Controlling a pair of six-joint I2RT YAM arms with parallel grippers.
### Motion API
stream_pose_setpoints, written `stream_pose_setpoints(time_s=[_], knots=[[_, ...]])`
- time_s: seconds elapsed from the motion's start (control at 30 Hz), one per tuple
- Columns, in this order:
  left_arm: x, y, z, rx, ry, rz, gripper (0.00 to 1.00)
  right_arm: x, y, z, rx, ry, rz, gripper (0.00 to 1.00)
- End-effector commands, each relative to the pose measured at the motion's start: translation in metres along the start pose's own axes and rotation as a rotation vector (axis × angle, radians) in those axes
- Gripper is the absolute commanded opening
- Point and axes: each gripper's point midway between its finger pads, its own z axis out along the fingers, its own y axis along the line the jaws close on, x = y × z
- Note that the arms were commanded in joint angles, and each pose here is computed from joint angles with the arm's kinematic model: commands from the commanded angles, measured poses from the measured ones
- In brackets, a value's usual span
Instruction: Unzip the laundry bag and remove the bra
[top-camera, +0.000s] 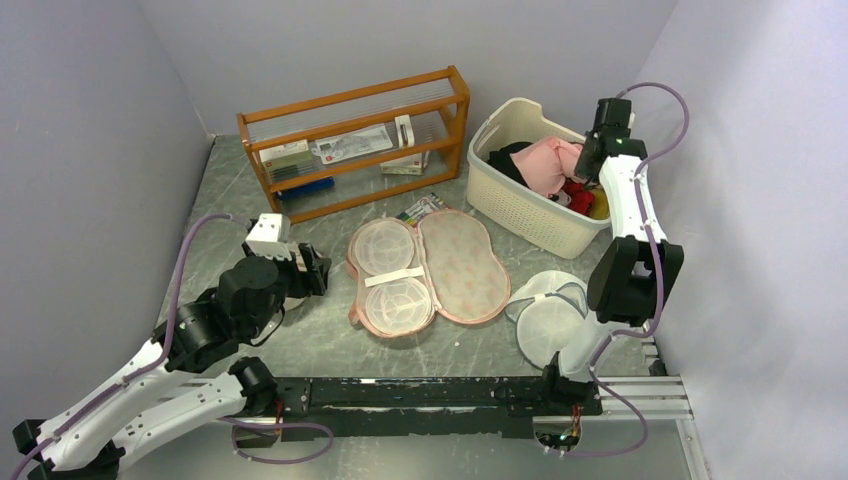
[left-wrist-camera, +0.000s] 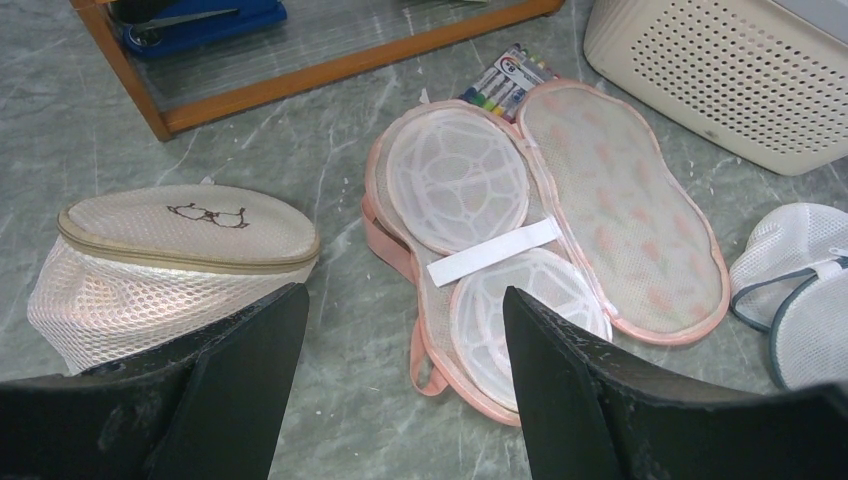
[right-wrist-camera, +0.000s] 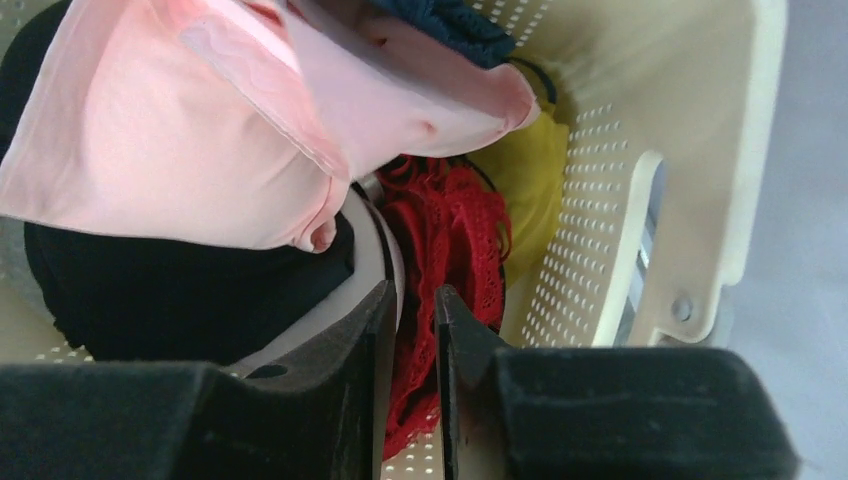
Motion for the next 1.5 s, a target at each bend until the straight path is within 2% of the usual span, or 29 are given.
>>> stream_pose_setpoints(time_s=[0.0, 0.23, 0.37, 0.43, 0.57, 0.67, 0.73, 0.8, 0.93, 1.07, 1.23, 1.33, 1.4, 1.47], knots=[[-0.005, -0.004, 0.002, 0.022, -0.019, -0.005, 0.82, -0.019, 0.018, -0.029, -0.103, -0.104, 0.008, 0.23], [0.000, -0.010, 0.005, 0.040, 0.007, 0.014, 0.82, -0.027, 0.049, -0.079, -0.250, -0.219, -0.023, 0.39], [0.001, -0.012, 0.007, 0.046, 0.010, 0.021, 0.82, -0.023, 0.087, -0.106, -0.335, -0.251, -0.082, 0.46], [0.003, -0.014, 0.008, 0.053, 0.016, 0.028, 0.83, -0.013, 0.116, -0.123, -0.433, -0.258, -0.112, 0.49], [0.002, -0.014, 0.008, 0.053, 0.020, 0.030, 0.83, 0.028, 0.171, -0.152, -0.643, -0.254, -0.148, 0.55], [0.002, -0.014, 0.008, 0.052, 0.015, 0.027, 0.83, 0.078, 0.212, -0.170, -0.799, -0.206, -0.208, 0.61], [0.001, -0.014, 0.007, 0.055, 0.010, 0.024, 0.83, 0.112, 0.225, -0.171, -0.839, -0.152, -0.253, 0.64], [0.000, -0.013, 0.006, 0.057, 0.007, 0.022, 0.84, 0.145, 0.228, -0.160, -0.820, -0.105, -0.308, 0.68], [-0.001, -0.014, 0.006, 0.060, 0.004, 0.022, 0.85, 0.195, 0.201, -0.118, -0.672, -0.017, -0.359, 0.75], [0.000, -0.015, 0.007, 0.061, 0.010, 0.026, 0.85, 0.221, 0.173, -0.093, -0.561, 0.001, -0.329, 0.78], [0.000, -0.015, 0.007, 0.065, 0.011, 0.027, 0.85, 0.235, 0.141, -0.058, -0.421, 0.050, -0.212, 0.74], [0.001, -0.015, 0.007, 0.064, 0.015, 0.027, 0.85, 0.235, 0.127, -0.044, -0.347, 0.041, -0.142, 0.68], [0.000, -0.015, 0.007, 0.063, 0.013, 0.024, 0.85, 0.236, 0.122, -0.037, -0.311, 0.022, -0.107, 0.59], [-0.001, -0.014, 0.005, 0.064, 0.006, 0.020, 0.85, 0.242, 0.120, -0.033, -0.303, 0.023, -0.083, 0.58]])
